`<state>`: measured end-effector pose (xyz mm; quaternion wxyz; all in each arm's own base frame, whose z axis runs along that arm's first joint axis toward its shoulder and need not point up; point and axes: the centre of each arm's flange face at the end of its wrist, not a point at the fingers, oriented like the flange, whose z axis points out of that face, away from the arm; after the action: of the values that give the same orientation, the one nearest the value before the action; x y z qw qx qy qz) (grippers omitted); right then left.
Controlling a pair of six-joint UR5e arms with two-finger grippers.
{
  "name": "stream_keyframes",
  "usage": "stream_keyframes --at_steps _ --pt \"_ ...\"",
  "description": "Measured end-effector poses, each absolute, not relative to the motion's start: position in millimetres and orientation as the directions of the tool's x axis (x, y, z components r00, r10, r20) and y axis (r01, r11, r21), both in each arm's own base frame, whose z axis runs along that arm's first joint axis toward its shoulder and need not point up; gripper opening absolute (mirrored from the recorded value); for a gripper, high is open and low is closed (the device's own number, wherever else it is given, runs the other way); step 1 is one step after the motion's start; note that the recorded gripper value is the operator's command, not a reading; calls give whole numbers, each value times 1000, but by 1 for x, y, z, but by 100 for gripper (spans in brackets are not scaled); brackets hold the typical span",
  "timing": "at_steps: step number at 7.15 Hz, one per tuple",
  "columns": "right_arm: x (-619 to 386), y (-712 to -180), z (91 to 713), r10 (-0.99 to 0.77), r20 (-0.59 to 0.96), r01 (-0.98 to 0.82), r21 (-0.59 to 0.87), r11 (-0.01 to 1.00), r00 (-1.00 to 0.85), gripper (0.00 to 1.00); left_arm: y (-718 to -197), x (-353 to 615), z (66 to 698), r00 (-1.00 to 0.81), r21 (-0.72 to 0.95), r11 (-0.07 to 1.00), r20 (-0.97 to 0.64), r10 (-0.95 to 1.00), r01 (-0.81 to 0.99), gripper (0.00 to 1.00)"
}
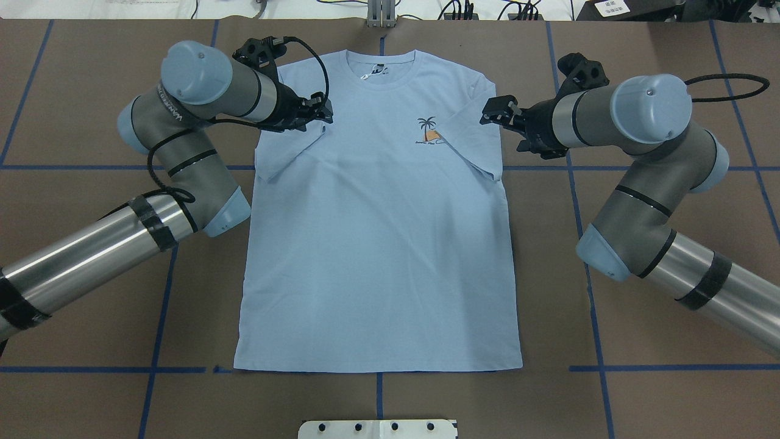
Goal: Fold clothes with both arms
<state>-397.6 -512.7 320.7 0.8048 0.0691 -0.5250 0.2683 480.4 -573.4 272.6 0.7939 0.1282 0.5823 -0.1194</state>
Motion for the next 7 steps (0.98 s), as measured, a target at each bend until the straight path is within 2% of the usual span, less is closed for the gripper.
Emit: stream_keyframes --at_steps 3,4,7 --pt "-420 -369 331 397 806 -483 -160 861 440 95 -488 445 267 202 36 954 -979 -26 298 99" --pt "-427 -325 337 443 787 -498 -202 843 430 89 -478 440 269 196 32 958 -980 -26 285 99" --pt "-461 -215 352 555 712 -568 -265 780 430 88 -473 439 274 198 26 962 -980 -29 271 99"
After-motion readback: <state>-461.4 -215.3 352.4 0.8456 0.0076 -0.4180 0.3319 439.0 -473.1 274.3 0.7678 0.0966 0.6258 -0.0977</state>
